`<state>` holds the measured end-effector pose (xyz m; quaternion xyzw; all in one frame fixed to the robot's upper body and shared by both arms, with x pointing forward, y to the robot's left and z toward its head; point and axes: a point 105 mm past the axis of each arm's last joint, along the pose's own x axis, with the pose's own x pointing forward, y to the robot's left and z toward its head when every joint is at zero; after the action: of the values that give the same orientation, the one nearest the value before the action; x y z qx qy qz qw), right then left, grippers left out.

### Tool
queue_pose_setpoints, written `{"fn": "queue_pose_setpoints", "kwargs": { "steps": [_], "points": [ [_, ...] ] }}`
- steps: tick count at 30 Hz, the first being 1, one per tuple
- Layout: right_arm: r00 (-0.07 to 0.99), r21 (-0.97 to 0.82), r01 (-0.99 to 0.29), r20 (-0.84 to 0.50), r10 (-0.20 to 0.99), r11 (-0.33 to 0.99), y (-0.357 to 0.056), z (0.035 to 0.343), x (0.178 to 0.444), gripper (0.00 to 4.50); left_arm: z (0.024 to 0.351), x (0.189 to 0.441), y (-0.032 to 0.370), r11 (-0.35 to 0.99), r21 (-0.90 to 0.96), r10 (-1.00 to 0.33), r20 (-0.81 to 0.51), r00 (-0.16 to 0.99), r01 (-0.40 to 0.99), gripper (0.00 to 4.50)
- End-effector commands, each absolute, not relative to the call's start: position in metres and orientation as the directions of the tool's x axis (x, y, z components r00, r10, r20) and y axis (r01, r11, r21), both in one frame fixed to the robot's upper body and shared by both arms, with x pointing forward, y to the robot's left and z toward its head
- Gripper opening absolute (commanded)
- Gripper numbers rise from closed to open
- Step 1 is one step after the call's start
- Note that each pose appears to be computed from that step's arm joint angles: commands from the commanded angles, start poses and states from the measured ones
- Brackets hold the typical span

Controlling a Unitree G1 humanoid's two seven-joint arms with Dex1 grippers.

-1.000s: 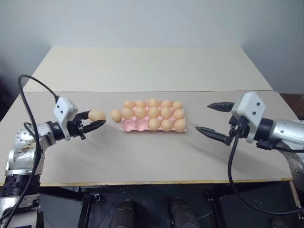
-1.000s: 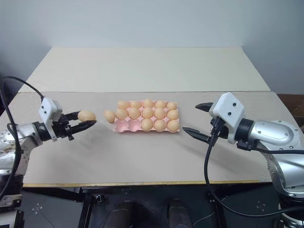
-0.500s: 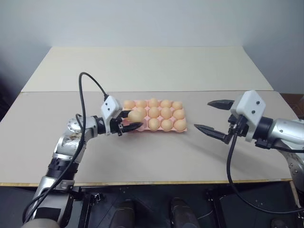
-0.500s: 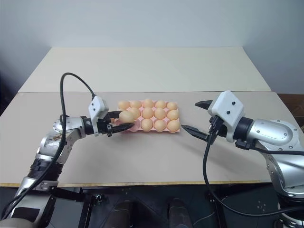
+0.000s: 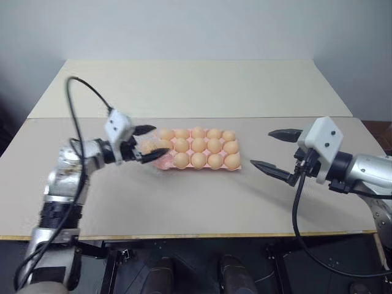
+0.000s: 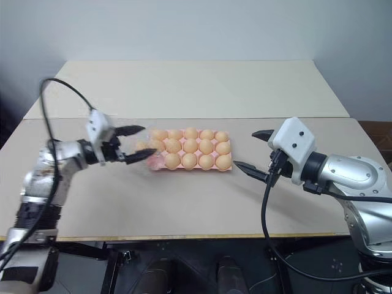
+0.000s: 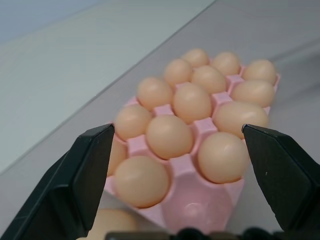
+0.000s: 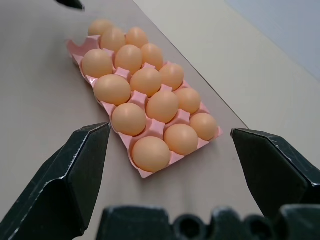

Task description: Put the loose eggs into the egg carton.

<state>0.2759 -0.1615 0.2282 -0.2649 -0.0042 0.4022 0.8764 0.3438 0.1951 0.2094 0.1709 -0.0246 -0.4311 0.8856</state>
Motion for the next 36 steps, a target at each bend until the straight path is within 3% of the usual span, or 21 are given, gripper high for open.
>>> {"fn": "queue_pose_setpoints", "kwargs": {
  "steps": [1,9,21,26,30,36],
  "points": [
    [0.686,-0.503,-0.681,-0.185,0.704,0.532,-0.170,0.240,0.273,4.50,0.233,0.322,0.232,0.608,0.392,-0.722,-0.090,0.686,0.691,4.44],
    [0.655,-0.476,-0.713,-0.190,0.731,0.515,-0.172,0.234,0.277,4.50,0.219,0.262,0.266,0.670,0.305,-0.662,-0.167,0.731,0.677,4.44],
    [0.628,-0.486,-0.731,-0.203,0.752,0.480,-0.171,0.232,0.279,4.50,0.212,0.258,0.260,0.721,0.263,-0.627,-0.146,0.765,0.641,4.44],
    [0.630,-0.491,-0.727,-0.200,0.750,0.480,-0.171,0.232,0.280,4.50,0.206,0.273,0.257,0.732,0.251,-0.621,-0.136,0.772,0.634,4.44],
    [0.632,-0.504,-0.719,-0.186,0.752,0.480,-0.168,0.236,0.283,4.50,0.187,0.319,0.257,0.793,0.249,-0.541,-0.130,0.831,0.555,4.44],
    [0.641,-0.518,-0.704,-0.167,0.749,0.487,-0.165,0.241,0.282,4.50,0.161,0.354,0.242,0.784,0.214,-0.562,-0.150,0.813,0.582,4.44]
  ]
}}
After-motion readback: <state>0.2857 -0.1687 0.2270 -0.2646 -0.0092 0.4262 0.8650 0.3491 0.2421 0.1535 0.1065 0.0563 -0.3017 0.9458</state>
